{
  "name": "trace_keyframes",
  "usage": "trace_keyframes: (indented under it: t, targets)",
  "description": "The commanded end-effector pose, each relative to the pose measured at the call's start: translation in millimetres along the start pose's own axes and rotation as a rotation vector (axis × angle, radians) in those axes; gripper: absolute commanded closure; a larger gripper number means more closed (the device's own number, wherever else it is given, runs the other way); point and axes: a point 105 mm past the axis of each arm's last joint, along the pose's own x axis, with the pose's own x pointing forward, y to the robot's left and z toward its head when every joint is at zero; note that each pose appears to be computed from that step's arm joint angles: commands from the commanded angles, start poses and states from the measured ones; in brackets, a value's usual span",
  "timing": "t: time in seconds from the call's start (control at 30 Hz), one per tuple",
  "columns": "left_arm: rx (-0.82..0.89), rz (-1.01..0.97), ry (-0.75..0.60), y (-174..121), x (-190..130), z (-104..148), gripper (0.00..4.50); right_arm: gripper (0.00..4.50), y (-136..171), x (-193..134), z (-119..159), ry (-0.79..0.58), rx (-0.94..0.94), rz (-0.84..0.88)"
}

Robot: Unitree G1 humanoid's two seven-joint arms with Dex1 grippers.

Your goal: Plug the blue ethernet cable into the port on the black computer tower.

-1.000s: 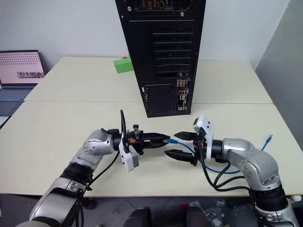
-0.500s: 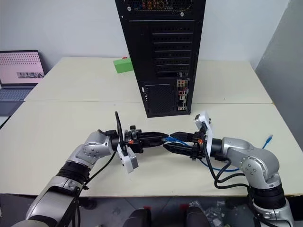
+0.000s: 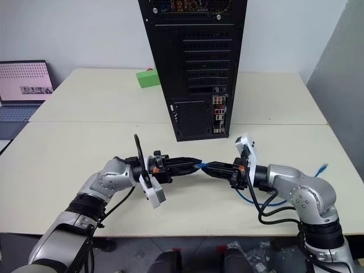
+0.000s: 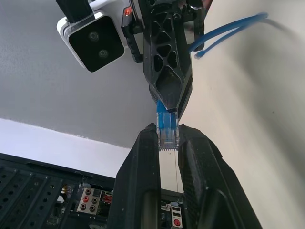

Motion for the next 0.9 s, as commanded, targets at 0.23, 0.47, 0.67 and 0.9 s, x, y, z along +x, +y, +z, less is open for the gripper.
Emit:
trace_keyframes:
  t: [0.23, 0.47, 0.67, 0.9]
  targets:
    - [-0.055, -0.015, 0.026, 0, -1, -4, 3.52, 4.46, 5, -4, 12, -0.016, -0.001, 0.053]
    - [-0.373, -0.018, 0.179, -9, -12, -22, 1.97, 4.47, 0, -8, 18, -0.025, -0.062, -0.008]
    - [-0.694, 0.126, 0.359, -1, -32, -45, 0.99, 4.47, -10, -20, 30, -0.103, -0.188, -0.180]
    - [-0.991, 0.365, 0.470, 15, -18, -54, 0.59, 4.47, -8, -11, 45, -0.217, -0.291, -0.383]
